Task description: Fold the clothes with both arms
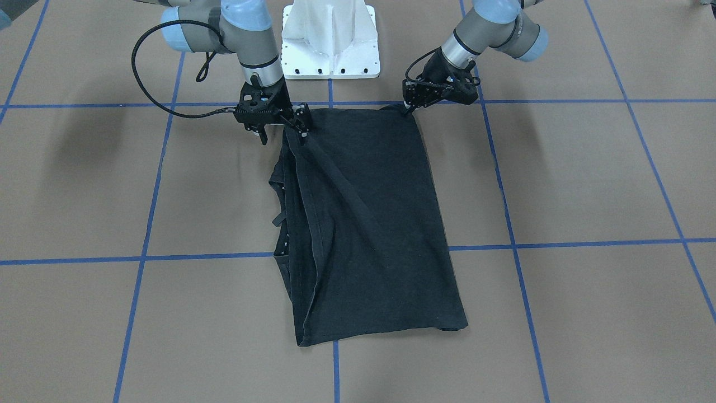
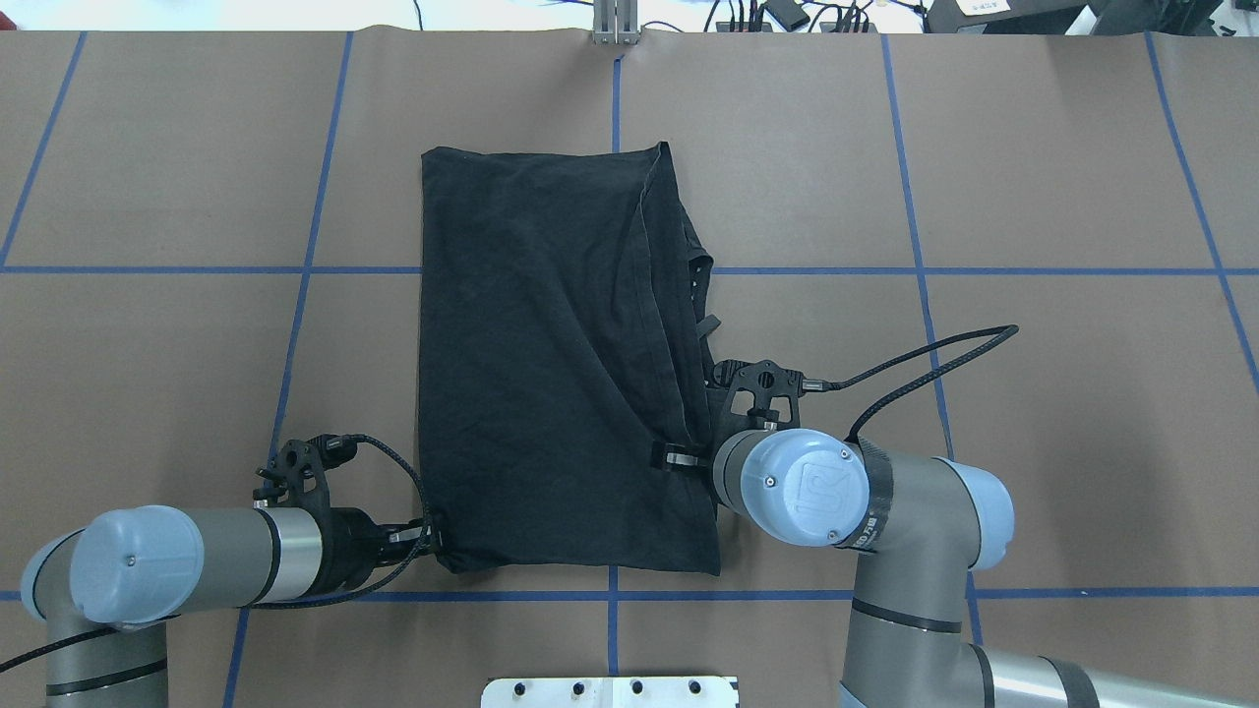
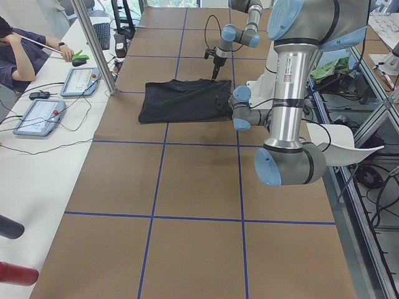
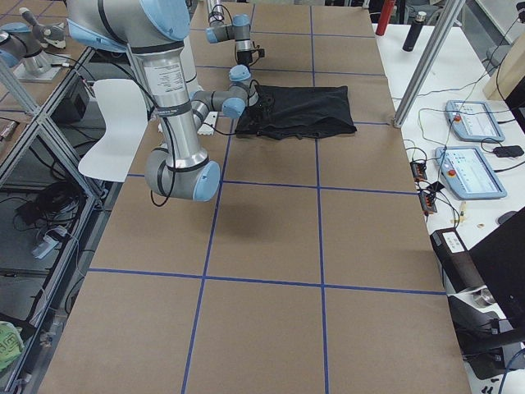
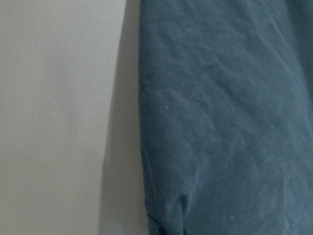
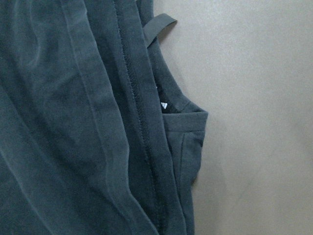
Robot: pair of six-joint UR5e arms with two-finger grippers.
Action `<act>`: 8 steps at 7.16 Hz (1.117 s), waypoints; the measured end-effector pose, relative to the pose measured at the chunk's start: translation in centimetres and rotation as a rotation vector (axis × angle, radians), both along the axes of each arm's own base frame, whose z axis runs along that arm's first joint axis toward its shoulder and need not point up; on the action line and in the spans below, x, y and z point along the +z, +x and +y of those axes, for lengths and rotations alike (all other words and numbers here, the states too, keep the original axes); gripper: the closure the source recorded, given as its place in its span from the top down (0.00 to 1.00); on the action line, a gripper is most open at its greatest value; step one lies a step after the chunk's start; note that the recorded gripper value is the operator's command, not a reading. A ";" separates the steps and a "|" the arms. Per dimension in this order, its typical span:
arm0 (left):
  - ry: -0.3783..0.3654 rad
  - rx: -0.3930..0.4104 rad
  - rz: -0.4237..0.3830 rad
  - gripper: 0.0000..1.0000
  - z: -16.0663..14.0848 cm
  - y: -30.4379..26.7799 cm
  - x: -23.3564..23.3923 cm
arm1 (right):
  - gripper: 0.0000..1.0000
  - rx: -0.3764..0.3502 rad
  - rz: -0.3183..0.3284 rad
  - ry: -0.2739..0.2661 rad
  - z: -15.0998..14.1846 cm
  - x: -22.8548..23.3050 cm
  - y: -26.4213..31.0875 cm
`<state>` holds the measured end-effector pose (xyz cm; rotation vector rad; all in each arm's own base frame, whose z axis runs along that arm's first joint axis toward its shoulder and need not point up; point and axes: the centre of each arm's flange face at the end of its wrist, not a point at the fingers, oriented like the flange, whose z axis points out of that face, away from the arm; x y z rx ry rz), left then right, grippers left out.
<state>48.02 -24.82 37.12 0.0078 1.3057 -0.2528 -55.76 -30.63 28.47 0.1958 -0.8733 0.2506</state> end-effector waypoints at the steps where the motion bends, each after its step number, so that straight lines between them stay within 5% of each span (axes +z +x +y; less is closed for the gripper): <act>1: 0.000 0.000 -0.001 0.00 0.0 0.0 0.0 | 0.65 -0.004 0.007 0.003 0.3 0.3 -0.4; 2: 0.000 0.000 -0.001 0.00 0.0 0.0 0.1 | 0.51 -0.009 0.010 0.007 0.4 0.3 -0.6; 3: 0.000 0.000 -0.001 0.00 0.0 0.0 0.1 | 0.47 -0.013 0.011 0.011 0.5 0.3 -0.6; 8: 0.000 0.000 0.000 0.00 0.0 -0.1 0.0 | 0.48 -0.021 0.013 0.014 0.6 0.3 -0.7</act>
